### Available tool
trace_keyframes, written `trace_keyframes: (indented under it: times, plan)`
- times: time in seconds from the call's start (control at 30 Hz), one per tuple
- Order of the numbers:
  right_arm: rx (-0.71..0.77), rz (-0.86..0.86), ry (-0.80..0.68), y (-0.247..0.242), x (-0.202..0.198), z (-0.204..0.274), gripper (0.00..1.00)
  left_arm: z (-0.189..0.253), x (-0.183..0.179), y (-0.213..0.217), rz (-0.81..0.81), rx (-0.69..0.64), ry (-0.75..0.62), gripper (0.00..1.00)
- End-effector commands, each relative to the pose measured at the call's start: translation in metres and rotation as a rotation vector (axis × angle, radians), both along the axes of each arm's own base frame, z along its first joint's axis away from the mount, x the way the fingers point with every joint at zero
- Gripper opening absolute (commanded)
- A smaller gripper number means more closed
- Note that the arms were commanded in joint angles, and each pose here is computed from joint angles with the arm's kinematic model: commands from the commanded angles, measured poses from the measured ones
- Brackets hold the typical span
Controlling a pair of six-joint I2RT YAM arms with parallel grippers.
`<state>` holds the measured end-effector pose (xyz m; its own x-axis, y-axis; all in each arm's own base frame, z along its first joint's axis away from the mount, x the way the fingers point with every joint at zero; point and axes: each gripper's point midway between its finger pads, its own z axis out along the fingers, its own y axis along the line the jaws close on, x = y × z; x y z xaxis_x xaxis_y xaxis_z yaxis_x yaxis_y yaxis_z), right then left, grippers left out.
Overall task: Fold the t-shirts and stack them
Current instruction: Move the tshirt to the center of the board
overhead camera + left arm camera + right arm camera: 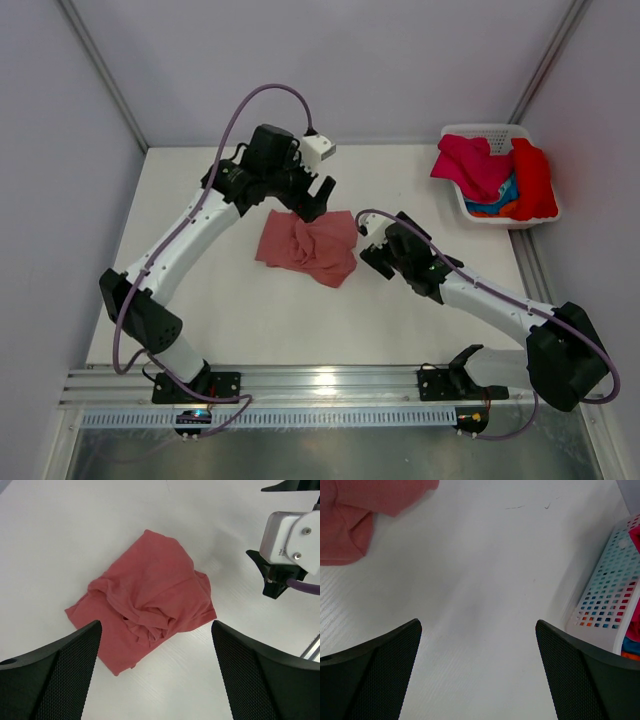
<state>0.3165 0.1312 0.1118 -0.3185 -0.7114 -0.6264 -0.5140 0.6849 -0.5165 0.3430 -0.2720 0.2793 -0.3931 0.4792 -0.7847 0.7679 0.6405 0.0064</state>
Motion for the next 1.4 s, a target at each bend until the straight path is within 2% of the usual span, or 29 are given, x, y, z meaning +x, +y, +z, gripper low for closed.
trace_keyframes:
  times: [0.0,0.23,0.33,0.53,0.63,0.7,0.9,1.07,1.17,1.2,1.23,1.3,1.33,1.37]
  plan:
    - [0.026,-0.048,-0.073,0.0,0.015,0.021,0.99,0.02,-0.006,0.003,-0.021,-0.034,-0.048,0.94]
    - [0.036,-0.056,-0.092,-0.001,0.015,0.026,0.99,-0.006,0.001,0.029,0.069,0.08,-0.081,0.97]
    - [0.045,0.0,-0.044,0.007,0.008,0.018,0.99,-0.044,-0.009,0.042,0.072,0.135,-0.05,0.98]
    - [0.061,0.038,-0.003,0.015,0.004,0.013,0.99,-0.09,-0.026,0.048,0.021,0.162,0.005,0.99]
    - [0.054,0.033,-0.002,0.015,0.005,0.012,0.99,-0.109,-0.037,0.036,-0.059,0.136,0.081,0.95]
    - [0.052,0.032,-0.003,0.014,0.005,0.012,0.99,-0.116,-0.042,0.028,-0.083,0.116,0.131,0.88]
    - [0.054,0.019,-0.019,0.012,0.007,0.016,0.99,-0.141,-0.03,0.009,-0.076,0.087,0.206,0.84]
    - [0.04,0.004,-0.032,0.008,0.009,0.017,0.99,-0.176,-0.018,0.0,-0.043,0.123,0.268,0.8]
    - [0.038,0.002,-0.035,0.008,0.009,0.017,0.99,-0.18,-0.01,-0.007,-0.032,0.104,0.265,0.78]
    - [0.039,0.005,-0.032,0.008,0.009,0.016,0.99,-0.182,-0.009,-0.009,-0.022,0.098,0.271,0.74]
    - [0.039,0.007,-0.034,0.009,0.009,0.017,0.99,-0.184,-0.006,-0.01,-0.012,0.099,0.27,0.6]
    - [0.035,0.009,-0.028,0.009,0.009,0.015,1.0,-0.186,-0.005,-0.012,-0.008,0.097,0.283,0.41]
    - [0.036,0.01,-0.026,0.01,0.009,0.014,0.99,-0.186,-0.002,-0.013,-0.012,0.1,0.284,0.24]
    - [0.036,0.011,-0.025,0.01,0.009,0.013,0.99,-0.188,0.001,-0.011,0.003,0.116,0.278,0.13]
